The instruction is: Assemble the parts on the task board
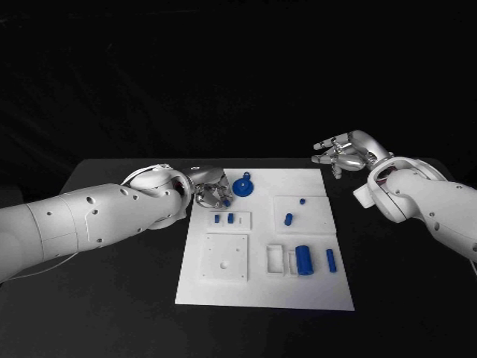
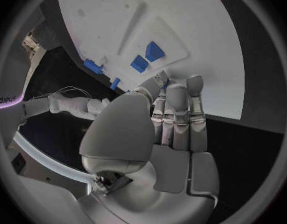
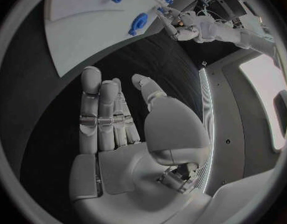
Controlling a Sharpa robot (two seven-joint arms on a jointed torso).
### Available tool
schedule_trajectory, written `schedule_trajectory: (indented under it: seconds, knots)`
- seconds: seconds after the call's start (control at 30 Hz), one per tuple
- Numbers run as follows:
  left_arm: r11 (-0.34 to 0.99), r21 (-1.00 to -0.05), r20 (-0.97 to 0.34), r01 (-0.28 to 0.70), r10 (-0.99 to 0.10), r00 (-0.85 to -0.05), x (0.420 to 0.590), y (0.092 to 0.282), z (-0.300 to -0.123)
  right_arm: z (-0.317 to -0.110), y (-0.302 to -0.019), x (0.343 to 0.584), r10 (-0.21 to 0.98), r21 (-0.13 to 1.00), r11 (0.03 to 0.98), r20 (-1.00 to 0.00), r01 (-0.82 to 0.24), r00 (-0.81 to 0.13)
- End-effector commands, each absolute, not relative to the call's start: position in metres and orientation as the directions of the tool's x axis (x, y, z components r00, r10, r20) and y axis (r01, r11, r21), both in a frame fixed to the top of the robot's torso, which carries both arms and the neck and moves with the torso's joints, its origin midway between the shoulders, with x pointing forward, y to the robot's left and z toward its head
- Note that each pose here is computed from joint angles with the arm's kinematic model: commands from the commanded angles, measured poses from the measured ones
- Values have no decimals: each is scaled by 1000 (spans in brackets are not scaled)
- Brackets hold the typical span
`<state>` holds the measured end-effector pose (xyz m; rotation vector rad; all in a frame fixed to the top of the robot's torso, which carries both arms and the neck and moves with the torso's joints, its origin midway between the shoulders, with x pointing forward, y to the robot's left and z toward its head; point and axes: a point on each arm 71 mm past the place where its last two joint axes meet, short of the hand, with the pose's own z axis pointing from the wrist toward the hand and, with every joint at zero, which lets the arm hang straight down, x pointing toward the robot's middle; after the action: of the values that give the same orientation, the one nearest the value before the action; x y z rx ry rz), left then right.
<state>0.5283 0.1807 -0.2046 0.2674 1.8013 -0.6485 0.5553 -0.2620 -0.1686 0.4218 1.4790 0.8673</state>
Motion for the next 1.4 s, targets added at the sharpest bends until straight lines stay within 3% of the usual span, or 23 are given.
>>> schedule_trajectory:
  seconds: [0.03, 1.4]
  knots:
    - [819, -287, -927, 497, -106, -360, 525, 178, -211, -168, -261, 555, 720, 726, 640, -681, -253, -131]
    - [830, -303, -935, 468, -165, -314, 529, 189, -206, -171, -263, 555, 706, 719, 653, -692, -236, -154]
